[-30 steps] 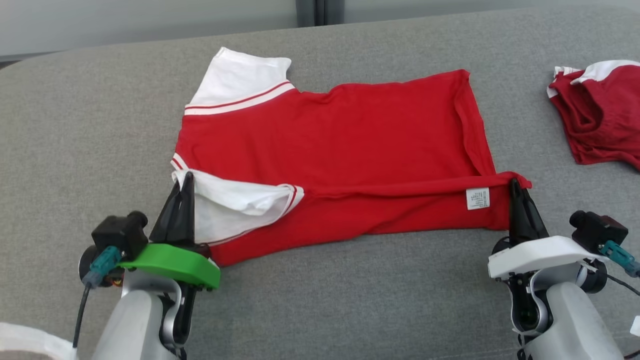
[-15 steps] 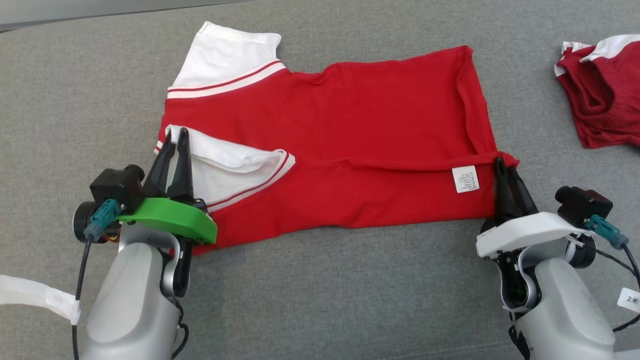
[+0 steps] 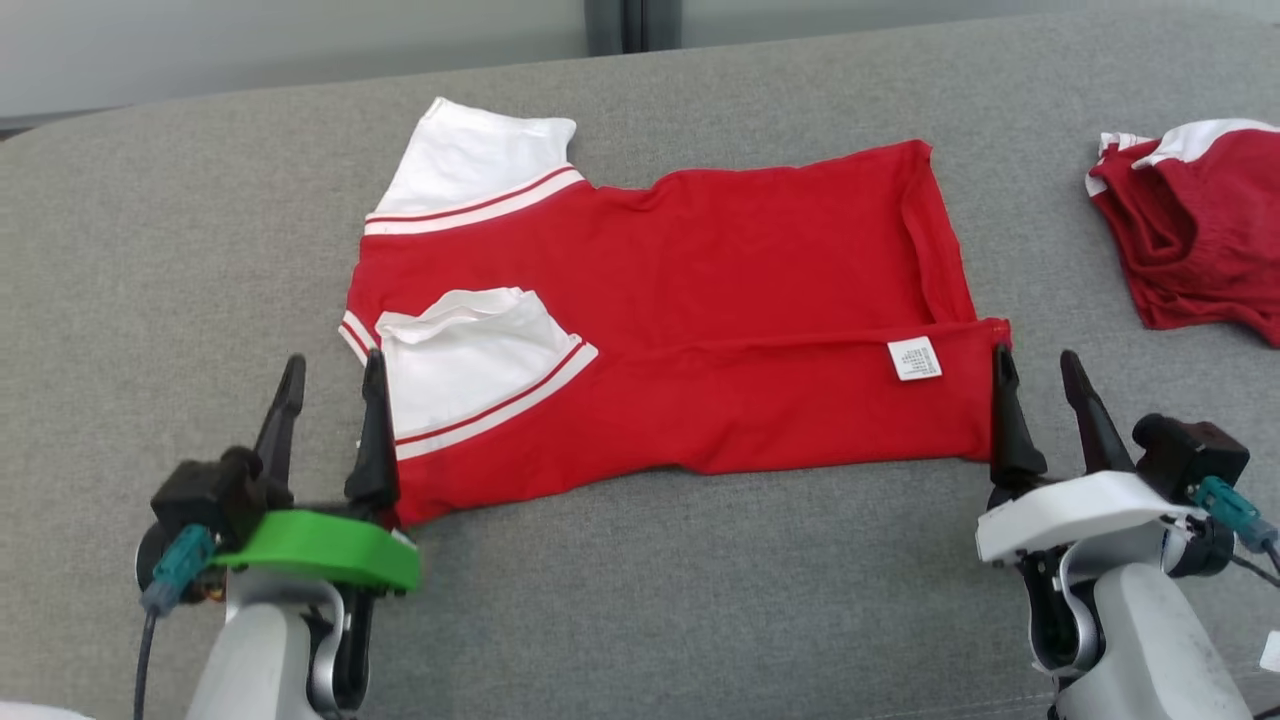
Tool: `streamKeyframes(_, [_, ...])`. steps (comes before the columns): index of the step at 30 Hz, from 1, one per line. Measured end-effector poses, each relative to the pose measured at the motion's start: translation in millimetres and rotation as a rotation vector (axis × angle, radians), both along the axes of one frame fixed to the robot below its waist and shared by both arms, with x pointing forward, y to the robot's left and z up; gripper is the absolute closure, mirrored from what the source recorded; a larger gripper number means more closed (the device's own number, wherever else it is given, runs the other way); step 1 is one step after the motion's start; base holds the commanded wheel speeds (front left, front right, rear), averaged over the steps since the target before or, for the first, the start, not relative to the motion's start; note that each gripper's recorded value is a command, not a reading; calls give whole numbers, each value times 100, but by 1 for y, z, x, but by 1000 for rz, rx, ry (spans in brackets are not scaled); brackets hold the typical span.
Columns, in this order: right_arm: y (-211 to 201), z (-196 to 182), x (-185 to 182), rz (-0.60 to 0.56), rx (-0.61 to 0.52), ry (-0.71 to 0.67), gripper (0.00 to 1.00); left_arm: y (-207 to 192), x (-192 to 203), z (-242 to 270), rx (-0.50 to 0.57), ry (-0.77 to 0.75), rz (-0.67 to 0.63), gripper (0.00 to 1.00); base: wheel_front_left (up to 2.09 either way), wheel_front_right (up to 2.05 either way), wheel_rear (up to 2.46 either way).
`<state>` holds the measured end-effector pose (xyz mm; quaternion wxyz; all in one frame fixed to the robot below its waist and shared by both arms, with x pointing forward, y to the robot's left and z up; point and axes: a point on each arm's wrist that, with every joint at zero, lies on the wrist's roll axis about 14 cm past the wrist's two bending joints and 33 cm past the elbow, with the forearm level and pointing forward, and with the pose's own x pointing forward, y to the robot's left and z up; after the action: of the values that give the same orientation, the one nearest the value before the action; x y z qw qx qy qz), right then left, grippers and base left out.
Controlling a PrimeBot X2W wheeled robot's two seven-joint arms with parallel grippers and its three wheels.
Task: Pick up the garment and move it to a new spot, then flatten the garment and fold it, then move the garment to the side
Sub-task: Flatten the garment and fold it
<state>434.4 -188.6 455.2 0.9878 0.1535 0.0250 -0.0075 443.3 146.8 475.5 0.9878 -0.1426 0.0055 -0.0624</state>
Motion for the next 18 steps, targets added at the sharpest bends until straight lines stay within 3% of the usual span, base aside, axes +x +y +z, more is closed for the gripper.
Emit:
streamKeyframes(8, [7, -4, -22, 29, -38, 24, 0, 10, -56, -50, -50, 252, 9, 0, 0, 0, 0])
streamKeyframes(18, [8, -16, -25, 40, -43, 71, 0, -4, -68, -89, -169, 468, 13, 0, 0, 0, 0])
